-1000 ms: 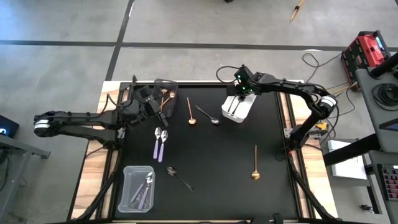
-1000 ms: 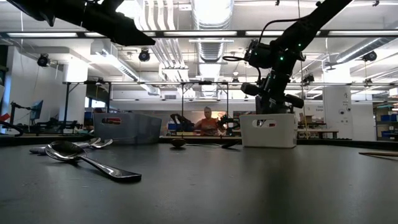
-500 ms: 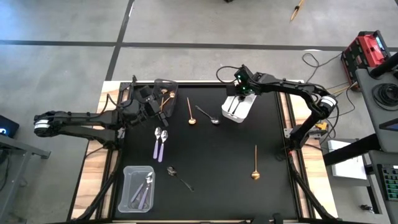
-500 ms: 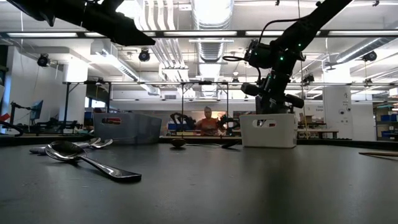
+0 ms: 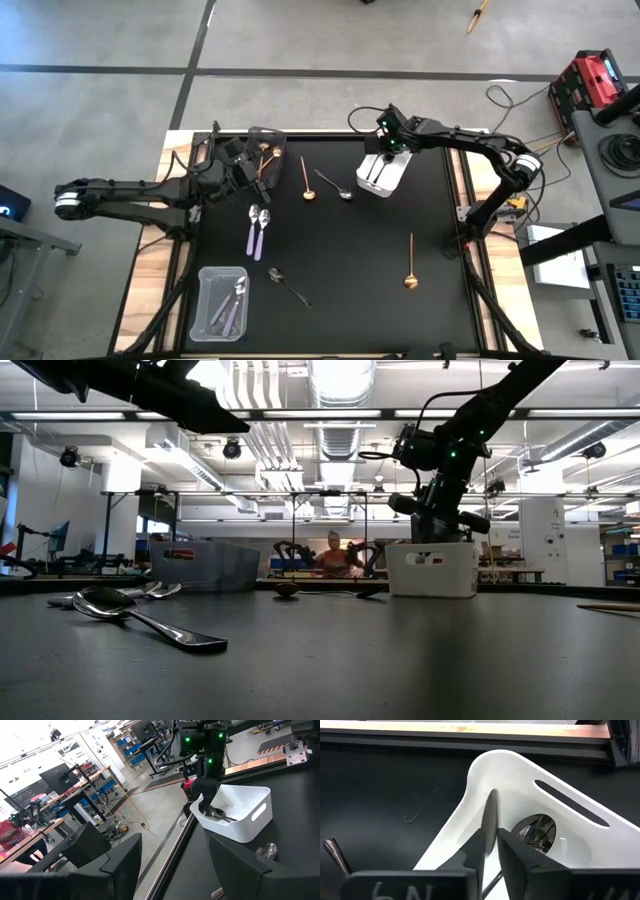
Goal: Sort silverware by color (type)
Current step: Put the black spoon into the white bin, then put the purple spoon into the transparent bin
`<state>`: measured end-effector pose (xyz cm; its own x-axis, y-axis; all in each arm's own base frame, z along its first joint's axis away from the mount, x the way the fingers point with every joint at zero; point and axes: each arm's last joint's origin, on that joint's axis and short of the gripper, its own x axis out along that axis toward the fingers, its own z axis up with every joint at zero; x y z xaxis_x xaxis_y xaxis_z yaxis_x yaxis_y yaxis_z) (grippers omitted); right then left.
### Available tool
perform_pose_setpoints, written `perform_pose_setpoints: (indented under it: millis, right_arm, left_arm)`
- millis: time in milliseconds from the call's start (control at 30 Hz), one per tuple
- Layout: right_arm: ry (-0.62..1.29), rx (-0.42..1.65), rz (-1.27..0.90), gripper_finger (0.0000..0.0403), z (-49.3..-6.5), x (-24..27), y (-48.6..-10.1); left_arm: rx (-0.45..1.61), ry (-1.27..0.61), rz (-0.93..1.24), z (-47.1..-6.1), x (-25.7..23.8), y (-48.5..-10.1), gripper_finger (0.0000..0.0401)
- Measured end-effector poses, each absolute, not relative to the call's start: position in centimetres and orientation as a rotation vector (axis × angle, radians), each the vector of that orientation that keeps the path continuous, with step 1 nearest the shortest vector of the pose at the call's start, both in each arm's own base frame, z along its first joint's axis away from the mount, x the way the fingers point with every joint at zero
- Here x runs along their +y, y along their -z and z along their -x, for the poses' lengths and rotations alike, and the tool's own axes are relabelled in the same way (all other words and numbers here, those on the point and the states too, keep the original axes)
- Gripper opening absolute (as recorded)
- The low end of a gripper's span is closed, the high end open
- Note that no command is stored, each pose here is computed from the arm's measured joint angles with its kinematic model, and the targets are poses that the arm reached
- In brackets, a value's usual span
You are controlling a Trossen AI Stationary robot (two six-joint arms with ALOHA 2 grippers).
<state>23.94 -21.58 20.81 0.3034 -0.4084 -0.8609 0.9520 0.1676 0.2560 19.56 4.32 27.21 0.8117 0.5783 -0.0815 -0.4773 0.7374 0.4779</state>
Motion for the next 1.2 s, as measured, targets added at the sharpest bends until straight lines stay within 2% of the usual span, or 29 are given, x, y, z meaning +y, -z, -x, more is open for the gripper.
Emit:
perform_pose_setpoints:
  millis: [167,367,533,900,1200]
  right_arm:
    - [1.1,0.727,-0.932,0.0068,-23.9,-21.6,-20.8]
    - [1.094,0.722,-0.928,0.007,-23.9,-21.6,-21.2]
    - [1.004,0.694,-0.895,0.0068,-24.4,-20.9,-23.3]
    - [0.79,0.652,-0.676,0.0065,-26.8,-14.7,-27.6]
    - [0.73,0.628,-0.482,0.0064,-27.9,-9.4,-29.3]
  left_arm:
    - [0.231,-0.585,-0.458,-19.6,4.3,-27.2,0.0213]
    - [0.23,-0.586,-0.454,-19.6,4.3,-27.2,0.0213]
    - [0.223,-0.586,-0.45,-19.6,4.3,-27.3,0.0213]
    - [0.173,-0.586,-0.285,-19.6,4.2,-27.2,0.0213]
    - [0.204,-0.45,-0.045,-19.7,3.4,-26.2,0.0213]
